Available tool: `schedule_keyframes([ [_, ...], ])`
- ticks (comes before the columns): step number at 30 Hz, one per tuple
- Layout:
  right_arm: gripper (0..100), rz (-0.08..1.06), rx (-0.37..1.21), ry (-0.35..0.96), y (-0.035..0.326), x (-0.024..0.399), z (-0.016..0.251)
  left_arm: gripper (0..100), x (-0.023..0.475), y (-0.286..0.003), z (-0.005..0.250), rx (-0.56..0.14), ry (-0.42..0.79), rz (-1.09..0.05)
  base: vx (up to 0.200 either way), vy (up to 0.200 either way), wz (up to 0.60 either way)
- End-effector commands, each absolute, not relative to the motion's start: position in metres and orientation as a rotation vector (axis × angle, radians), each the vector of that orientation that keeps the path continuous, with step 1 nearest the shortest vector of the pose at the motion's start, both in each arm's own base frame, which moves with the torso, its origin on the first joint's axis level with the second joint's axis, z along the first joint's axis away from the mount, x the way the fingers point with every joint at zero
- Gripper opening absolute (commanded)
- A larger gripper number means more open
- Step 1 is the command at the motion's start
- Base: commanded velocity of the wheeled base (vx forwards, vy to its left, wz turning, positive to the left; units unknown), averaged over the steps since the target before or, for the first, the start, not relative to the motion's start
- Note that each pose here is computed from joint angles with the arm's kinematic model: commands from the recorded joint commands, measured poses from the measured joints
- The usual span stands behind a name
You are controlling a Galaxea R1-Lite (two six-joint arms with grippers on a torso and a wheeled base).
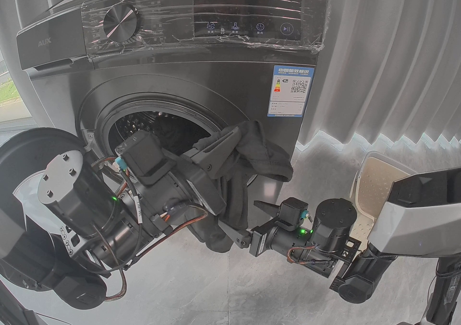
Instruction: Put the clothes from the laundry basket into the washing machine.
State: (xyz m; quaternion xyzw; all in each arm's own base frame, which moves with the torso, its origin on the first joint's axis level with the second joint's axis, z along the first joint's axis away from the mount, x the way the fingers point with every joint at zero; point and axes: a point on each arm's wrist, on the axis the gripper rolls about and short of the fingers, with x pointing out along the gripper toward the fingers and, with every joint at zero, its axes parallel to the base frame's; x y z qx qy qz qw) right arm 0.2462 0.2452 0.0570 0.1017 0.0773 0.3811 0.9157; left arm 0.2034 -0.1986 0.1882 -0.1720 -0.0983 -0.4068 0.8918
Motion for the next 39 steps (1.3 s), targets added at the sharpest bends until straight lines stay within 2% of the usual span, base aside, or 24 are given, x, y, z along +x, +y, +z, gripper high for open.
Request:
schedule_keyframes([
  [1,100,0.776,0.217,0.144,0.251,0.262,0.049,0,0.203,-0.199,0.188,-0.357,-0.204,-0.844,0.0,0.0,0.0],
  [5,100,0.787,0.233,0.099,0.259,0.27,0.055,0,0.203,-0.199,0.188,-0.359,-0.204,-0.846,0.0,0.0,0.0],
  [14,100,0.82,0.237,0.114,0.264,0.265,0.054,0,0.203,-0.199,0.189,-0.359,-0.206,-0.846,0.0,0.0,0.0],
  [21,100,0.832,0.206,0.2,0.257,0.247,0.039,0,0.207,-0.195,0.188,-0.354,-0.206,-0.828,0.0,0.0,0.0],
  [28,100,0.862,0.221,0.166,0.257,0.236,0.058,0,0.211,-0.193,0.184,-0.349,-0.195,-0.815,0.0,0.0,0.0],
  [39,100,0.88,0.228,0.147,0.268,0.247,0.053,0,0.21,-0.195,0.185,-0.351,-0.198,-0.821,0.0,0.0,0.0],
])
